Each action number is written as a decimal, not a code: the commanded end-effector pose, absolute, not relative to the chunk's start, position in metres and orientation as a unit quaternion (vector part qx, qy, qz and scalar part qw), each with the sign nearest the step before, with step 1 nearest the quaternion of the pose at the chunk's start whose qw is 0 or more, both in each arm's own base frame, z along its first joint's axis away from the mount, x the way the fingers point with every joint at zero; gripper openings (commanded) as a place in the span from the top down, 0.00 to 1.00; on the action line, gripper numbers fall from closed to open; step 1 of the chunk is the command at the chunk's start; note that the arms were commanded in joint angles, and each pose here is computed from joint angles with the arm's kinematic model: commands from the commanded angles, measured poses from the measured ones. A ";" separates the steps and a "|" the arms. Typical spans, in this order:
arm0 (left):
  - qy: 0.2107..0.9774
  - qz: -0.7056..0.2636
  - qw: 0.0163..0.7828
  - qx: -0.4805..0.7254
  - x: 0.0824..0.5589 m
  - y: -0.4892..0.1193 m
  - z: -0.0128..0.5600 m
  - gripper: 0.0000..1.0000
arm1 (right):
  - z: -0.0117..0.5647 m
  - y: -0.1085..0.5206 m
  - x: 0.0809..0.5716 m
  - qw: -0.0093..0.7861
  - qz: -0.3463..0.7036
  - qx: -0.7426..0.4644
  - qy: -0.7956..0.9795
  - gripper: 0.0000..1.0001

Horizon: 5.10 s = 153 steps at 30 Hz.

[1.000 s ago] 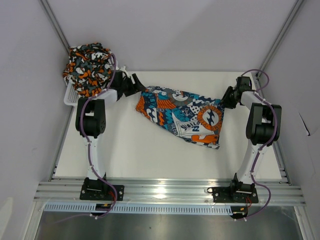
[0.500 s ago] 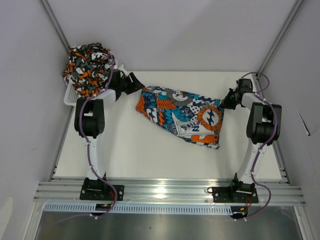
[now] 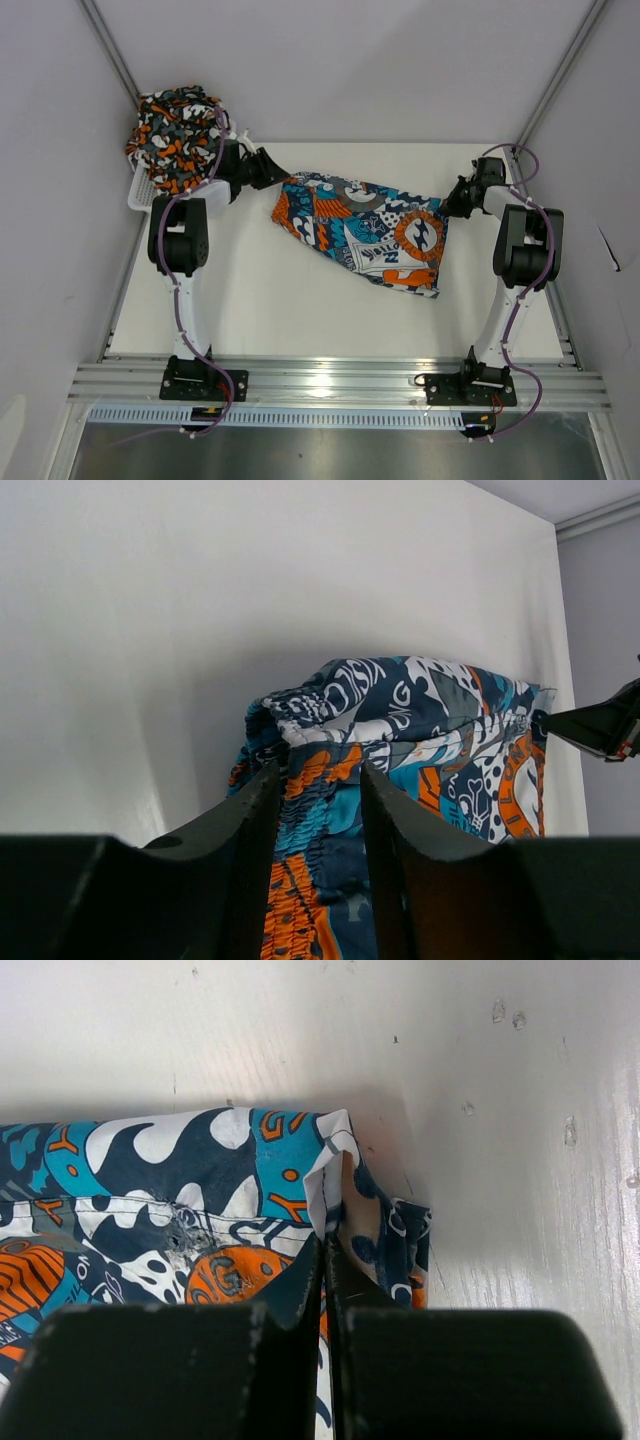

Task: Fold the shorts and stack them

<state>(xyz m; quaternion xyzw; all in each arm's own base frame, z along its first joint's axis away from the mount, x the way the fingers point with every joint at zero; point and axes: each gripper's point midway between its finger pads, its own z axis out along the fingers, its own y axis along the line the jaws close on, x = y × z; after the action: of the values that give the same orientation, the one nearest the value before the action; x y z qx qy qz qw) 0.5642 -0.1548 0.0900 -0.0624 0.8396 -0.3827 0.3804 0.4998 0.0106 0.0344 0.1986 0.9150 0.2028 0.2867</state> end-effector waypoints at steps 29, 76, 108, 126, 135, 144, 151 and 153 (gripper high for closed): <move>0.846 -0.385 0.365 -0.048 0.576 -0.168 0.092 0.51 | 0.041 0.015 0.507 0.304 0.233 0.190 0.904 1.00; 0.792 -0.467 0.383 -0.086 0.593 -0.153 0.146 1.00 | 0.109 -0.019 0.537 0.378 0.328 0.242 0.831 1.00; 0.845 -0.344 0.397 -0.101 0.551 -0.133 0.125 0.01 | 0.147 0.073 0.498 0.365 0.254 0.140 0.885 0.57; 0.872 -0.327 0.347 -0.114 0.585 -0.159 0.088 0.04 | 0.134 0.294 0.481 0.266 0.481 0.022 0.835 1.00; 0.925 -0.219 0.275 -0.142 0.573 -0.151 0.041 0.15 | 0.071 0.318 0.478 0.172 0.454 0.045 0.873 1.00; 0.959 -0.102 0.226 -0.137 0.560 -0.144 0.013 0.17 | 0.049 0.300 0.469 0.150 0.375 0.047 0.914 0.87; 0.960 -0.047 0.247 -0.123 0.549 -0.144 0.023 0.15 | 0.025 0.295 0.459 0.133 0.244 -0.017 0.961 0.85; 0.960 -0.043 0.250 -0.122 0.543 -0.145 0.026 0.14 | 0.020 0.290 0.453 0.123 0.210 -0.039 0.969 0.85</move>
<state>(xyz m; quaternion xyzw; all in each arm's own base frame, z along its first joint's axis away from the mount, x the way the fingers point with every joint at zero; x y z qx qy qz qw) 0.5702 -0.1555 0.0304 -0.1332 0.9472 -0.0922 0.2767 0.4792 0.3010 0.0370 0.0106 0.9425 0.2935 0.1592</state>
